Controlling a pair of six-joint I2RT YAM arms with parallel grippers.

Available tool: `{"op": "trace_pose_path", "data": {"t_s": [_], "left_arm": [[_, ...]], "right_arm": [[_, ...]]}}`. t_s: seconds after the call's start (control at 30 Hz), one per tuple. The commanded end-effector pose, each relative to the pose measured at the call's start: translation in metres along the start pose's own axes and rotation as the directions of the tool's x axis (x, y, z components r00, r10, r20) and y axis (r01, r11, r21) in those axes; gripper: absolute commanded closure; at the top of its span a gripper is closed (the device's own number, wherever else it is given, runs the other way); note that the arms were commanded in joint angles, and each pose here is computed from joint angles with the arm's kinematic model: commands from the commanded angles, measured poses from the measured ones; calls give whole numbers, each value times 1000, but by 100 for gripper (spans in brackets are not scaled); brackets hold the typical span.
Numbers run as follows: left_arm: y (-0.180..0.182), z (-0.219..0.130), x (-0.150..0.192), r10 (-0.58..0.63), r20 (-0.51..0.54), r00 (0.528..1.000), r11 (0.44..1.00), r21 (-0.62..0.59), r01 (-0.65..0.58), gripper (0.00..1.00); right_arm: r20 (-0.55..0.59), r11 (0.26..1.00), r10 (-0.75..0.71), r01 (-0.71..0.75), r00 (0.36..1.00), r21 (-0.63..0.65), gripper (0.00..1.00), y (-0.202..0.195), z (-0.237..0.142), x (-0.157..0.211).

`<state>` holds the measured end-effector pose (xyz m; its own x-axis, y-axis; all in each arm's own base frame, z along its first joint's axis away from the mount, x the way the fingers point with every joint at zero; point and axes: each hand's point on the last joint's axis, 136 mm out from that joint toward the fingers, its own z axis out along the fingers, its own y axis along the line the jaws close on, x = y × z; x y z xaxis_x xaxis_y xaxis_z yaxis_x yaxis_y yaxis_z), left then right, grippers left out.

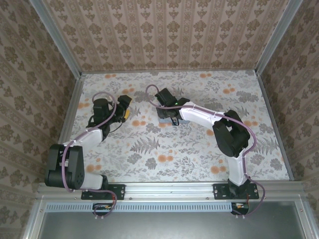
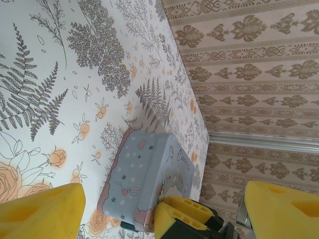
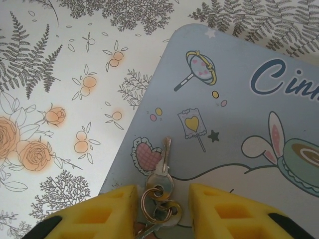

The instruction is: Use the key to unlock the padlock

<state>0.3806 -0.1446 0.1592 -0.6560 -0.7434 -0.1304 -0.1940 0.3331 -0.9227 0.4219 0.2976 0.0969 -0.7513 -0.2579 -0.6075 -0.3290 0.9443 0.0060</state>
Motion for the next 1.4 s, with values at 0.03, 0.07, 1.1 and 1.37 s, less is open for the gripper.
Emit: {"op": "trace_pose_path", "data": {"t_s": [0.03,0.07,1.1,1.37], "left_arm": [[9,0,0,10,-4,1000,1000,-16,-10,15],[10,0,0,9,-4,1000,1000,-17,-9,15],[-58,25,79,164,-192,968,982,130,-141,13],[-80,58,128,3,-318,948,971,228,74,17]], "right_arm": [[-41,999,-16,17,999,30,74,-7,10,16],[-40,999,-14,15,999,29,77,-6,10,16],[145,838,455,-367,879,-405,100,-34,-105,1],[145,695,631,-472,762,-542,100,-39,-127,4]]}}
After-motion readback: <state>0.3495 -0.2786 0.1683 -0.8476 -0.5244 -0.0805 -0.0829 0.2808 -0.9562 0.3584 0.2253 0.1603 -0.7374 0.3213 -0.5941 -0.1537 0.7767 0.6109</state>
